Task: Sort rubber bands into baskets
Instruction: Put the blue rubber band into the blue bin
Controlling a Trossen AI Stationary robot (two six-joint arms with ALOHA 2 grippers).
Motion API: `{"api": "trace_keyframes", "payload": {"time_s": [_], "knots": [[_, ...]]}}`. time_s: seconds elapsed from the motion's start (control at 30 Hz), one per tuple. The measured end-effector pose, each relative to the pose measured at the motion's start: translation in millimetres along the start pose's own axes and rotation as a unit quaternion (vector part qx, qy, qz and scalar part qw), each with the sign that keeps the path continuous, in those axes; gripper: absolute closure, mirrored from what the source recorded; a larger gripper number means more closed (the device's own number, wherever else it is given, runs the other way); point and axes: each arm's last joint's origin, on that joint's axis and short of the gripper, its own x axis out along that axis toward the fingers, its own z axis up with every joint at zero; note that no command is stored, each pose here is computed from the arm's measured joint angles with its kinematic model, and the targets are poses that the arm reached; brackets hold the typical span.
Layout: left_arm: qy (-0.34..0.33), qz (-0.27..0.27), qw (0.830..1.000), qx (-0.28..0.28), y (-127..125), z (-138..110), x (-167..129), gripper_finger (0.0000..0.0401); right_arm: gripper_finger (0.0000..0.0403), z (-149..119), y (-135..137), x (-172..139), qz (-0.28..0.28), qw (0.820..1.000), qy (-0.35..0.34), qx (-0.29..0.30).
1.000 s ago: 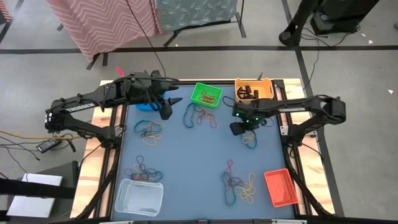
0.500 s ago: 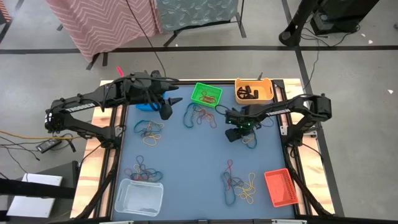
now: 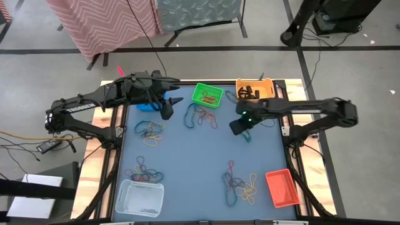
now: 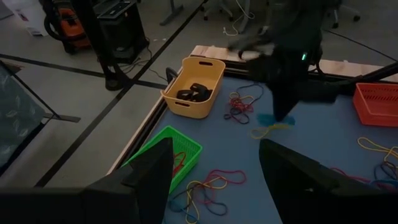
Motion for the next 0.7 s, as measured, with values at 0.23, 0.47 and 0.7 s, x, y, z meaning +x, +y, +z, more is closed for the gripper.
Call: {"api": "trace_keyframes", "payload": {"time_s": [0.23,0.47,0.7], "knots": [[-0.003,0.000,1.000,0.000,0.0,0.6,0.0,0.0160,0.0400,-13.2,-9.1,-53.5,0.072,0.995,-0.060,0.017],[-0.009,0.000,1.000,-0.001,0.0,1.7,0.0,0.0160,0.0401,-16.3,-13.0,-79.7,0.113,0.983,-0.137,0.040],[-0.011,0.000,1.000,-0.004,0.0,2.1,0.0,0.0160,0.0401,4.9,10.9,-72.3,0.190,0.962,-0.195,0.028]]}}
